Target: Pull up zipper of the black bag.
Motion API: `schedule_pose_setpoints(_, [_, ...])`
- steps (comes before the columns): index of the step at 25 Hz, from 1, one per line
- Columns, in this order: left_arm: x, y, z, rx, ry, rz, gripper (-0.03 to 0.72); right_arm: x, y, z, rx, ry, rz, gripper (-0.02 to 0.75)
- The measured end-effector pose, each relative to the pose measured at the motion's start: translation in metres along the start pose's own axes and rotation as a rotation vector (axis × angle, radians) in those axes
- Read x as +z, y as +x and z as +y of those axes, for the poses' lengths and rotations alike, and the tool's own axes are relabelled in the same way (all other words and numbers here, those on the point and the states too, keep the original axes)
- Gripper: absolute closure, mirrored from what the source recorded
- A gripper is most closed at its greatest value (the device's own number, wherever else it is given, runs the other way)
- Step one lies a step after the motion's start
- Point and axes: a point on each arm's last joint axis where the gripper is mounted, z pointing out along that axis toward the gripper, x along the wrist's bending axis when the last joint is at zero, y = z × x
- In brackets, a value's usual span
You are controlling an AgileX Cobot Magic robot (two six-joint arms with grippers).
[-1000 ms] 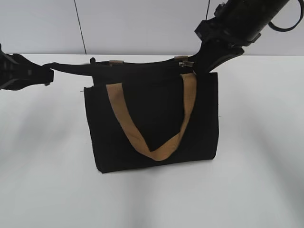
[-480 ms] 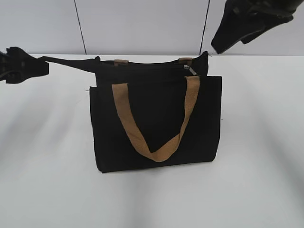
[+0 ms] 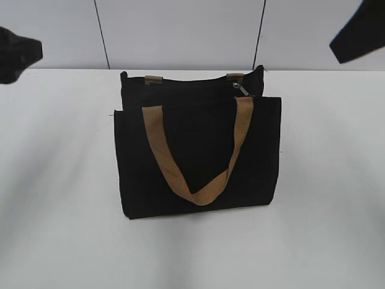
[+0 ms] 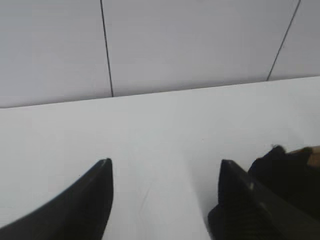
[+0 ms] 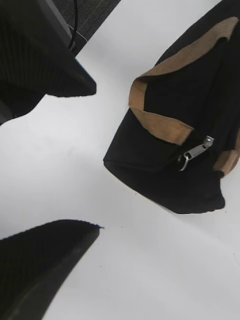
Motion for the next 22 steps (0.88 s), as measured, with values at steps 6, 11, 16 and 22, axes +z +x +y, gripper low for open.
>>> schedule_pose_setpoints(6, [0.000,-0.003,-0.028,0.113,0.105,0.148,0.196,-0.012,0.020,-0.062,0.025,-0.018,-0.031,0.160])
schedule_pose_setpoints(11, [-0.014,-0.006,-0.049,0.207,0.444,0.245,0.197,-0.015,0.033,-0.109,0.068,-0.021,-0.053,0.160])
schedule_pose_setpoints(16, [-0.058,-0.038,-0.039,0.182,0.623,-0.103,0.197,-0.025,0.048,-0.147,0.060,0.003,-0.044,0.160])
schedule_pose_setpoints(22, [-0.137,-0.027,-0.034,0.216,0.608,-0.249,0.197,-0.031,0.062,-0.186,0.039,-0.031,-0.053,0.160])
